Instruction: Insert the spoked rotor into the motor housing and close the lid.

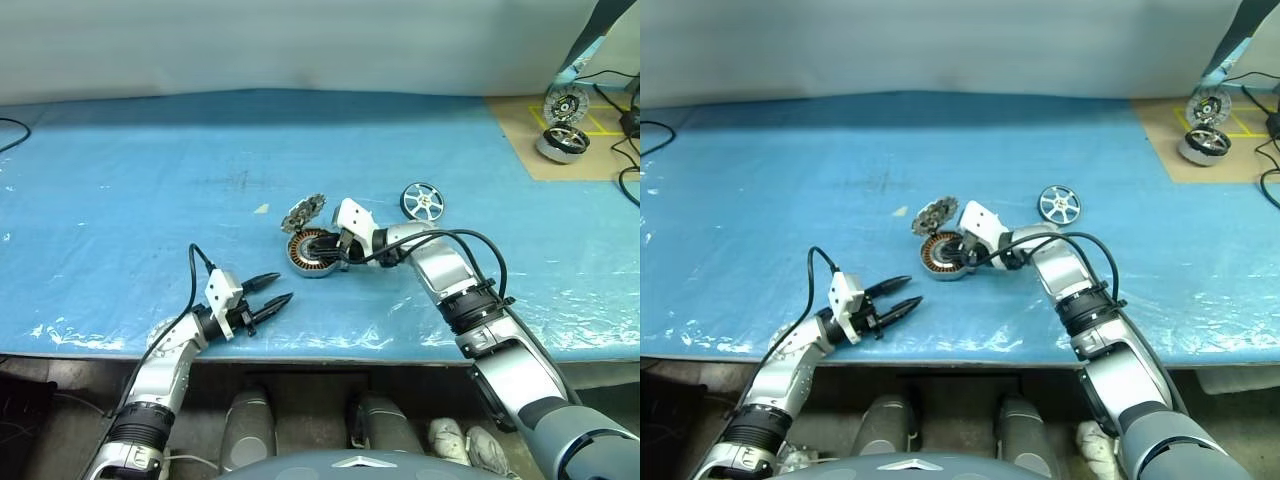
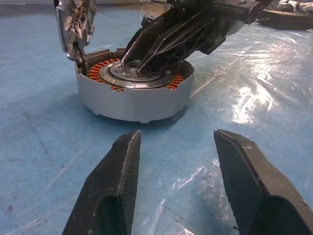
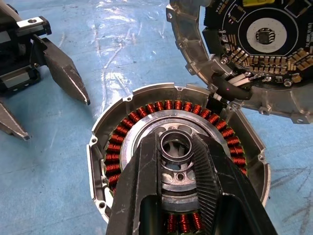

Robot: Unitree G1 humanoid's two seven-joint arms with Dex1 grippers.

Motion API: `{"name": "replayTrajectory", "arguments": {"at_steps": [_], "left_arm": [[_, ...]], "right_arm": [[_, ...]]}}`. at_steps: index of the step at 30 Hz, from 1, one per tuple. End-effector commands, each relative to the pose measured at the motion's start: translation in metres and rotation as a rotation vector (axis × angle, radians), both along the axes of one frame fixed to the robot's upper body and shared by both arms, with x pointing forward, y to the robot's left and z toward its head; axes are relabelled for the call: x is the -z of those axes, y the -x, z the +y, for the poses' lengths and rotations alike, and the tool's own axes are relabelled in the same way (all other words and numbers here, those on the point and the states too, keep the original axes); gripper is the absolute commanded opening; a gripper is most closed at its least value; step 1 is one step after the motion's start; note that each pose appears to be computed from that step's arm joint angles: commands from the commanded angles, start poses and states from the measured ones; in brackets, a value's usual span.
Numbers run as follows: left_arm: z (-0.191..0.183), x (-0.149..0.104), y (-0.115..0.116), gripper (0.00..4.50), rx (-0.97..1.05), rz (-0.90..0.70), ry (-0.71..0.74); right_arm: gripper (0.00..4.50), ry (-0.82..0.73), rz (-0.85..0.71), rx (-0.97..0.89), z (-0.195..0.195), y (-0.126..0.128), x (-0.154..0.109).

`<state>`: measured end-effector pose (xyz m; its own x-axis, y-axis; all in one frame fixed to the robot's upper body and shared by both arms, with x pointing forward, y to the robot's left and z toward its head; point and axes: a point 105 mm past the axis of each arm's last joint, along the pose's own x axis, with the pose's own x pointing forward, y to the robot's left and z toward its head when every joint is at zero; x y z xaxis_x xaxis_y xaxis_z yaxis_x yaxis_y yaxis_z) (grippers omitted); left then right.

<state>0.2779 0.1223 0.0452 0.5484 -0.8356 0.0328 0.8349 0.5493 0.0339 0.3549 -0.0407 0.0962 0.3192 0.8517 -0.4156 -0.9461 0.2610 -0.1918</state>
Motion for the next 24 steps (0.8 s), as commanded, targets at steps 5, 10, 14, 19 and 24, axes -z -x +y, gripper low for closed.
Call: {"name": "replayTrajectory", "arguments": {"at_steps": [5,10,14,19,24], "left_arm": [[-0.002,-0.003,0.000,2.50,-0.002,-0.022,-0.002],[0.000,-0.002,-0.002,2.50,-0.007,-0.019,-0.001],[0.002,-0.002,-0.004,2.50,-0.008,-0.019,-0.003],[0.011,0.000,-0.004,2.50,-0.009,-0.016,-0.003],[0.014,0.000,-0.002,2.50,-0.004,-0.016,-0.001]], "right_arm": [[0.56,-0.015,-0.026,-0.005,-0.001,-0.003,-0.010],[0.56,-0.015,-0.028,-0.003,-0.001,-0.004,-0.011],[0.56,-0.012,-0.029,0.002,-0.003,-0.005,-0.011],[0.56,-0.012,-0.028,0.007,-0.004,-0.006,-0.011],[0.56,-0.036,-0.025,0.002,-0.003,-0.006,-0.017]]}}
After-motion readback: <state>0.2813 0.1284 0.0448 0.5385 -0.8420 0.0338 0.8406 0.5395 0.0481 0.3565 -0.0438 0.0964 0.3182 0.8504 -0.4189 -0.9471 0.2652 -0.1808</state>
